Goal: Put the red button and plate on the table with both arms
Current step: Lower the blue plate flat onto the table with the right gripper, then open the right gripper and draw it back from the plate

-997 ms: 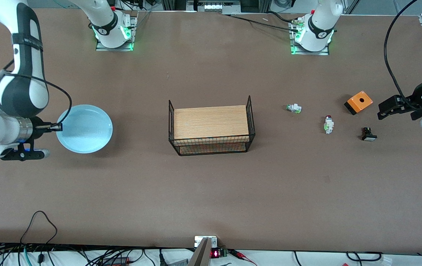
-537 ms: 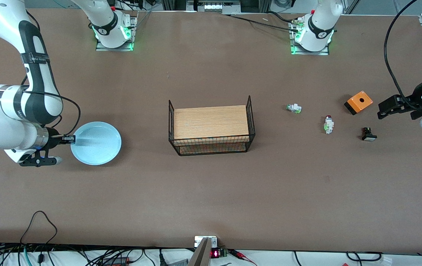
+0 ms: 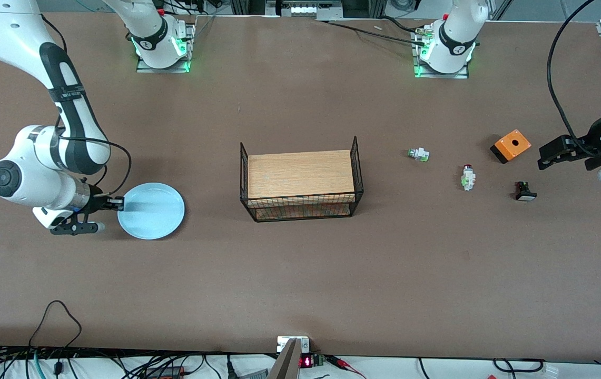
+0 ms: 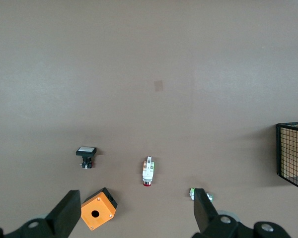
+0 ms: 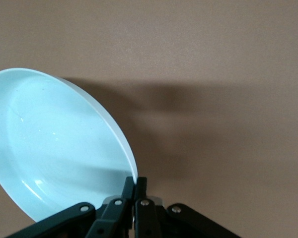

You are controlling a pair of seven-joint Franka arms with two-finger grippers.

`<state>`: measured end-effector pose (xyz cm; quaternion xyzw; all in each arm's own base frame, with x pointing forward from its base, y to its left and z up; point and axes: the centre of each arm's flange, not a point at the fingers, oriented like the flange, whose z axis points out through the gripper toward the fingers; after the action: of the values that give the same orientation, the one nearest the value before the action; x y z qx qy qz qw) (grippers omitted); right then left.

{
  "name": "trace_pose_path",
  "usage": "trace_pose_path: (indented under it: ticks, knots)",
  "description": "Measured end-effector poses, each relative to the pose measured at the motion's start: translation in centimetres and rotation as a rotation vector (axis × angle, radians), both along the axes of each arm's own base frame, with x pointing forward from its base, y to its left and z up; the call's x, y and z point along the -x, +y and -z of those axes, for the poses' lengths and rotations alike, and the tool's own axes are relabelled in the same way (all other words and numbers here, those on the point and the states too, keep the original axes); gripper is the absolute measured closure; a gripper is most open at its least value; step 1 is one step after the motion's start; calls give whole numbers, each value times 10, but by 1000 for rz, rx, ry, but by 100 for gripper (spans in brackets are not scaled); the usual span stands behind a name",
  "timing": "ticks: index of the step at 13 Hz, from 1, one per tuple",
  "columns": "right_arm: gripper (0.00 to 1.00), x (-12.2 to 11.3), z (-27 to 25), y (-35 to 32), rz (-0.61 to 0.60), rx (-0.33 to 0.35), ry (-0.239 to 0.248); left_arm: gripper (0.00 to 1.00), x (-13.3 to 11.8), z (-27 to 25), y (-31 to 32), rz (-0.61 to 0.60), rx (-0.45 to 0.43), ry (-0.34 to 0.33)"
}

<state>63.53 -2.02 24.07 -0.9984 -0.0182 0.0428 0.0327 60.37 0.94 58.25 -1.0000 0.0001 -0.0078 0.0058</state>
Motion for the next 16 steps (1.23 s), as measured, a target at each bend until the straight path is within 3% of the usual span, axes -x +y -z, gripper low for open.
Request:
trace_pose_path:
  ticks: [3,8,12,14,16]
  knots:
    - [94,-1,19,-5,9,3,-7,0,0,0,0,0,0,0]
    - [41,-8,12,-7,8,4,-40,0,0,0,0,0,0,0]
    - [0,-24,-39,23,-44,-10,-120,0,0,0,0,0,0,0]
    - [0,-25,-72,42,-93,6,-144,0,0,0,0,0,0,0]
    - [0,-24,-110,37,-131,57,-103,0,0,0,-1,1,0,0]
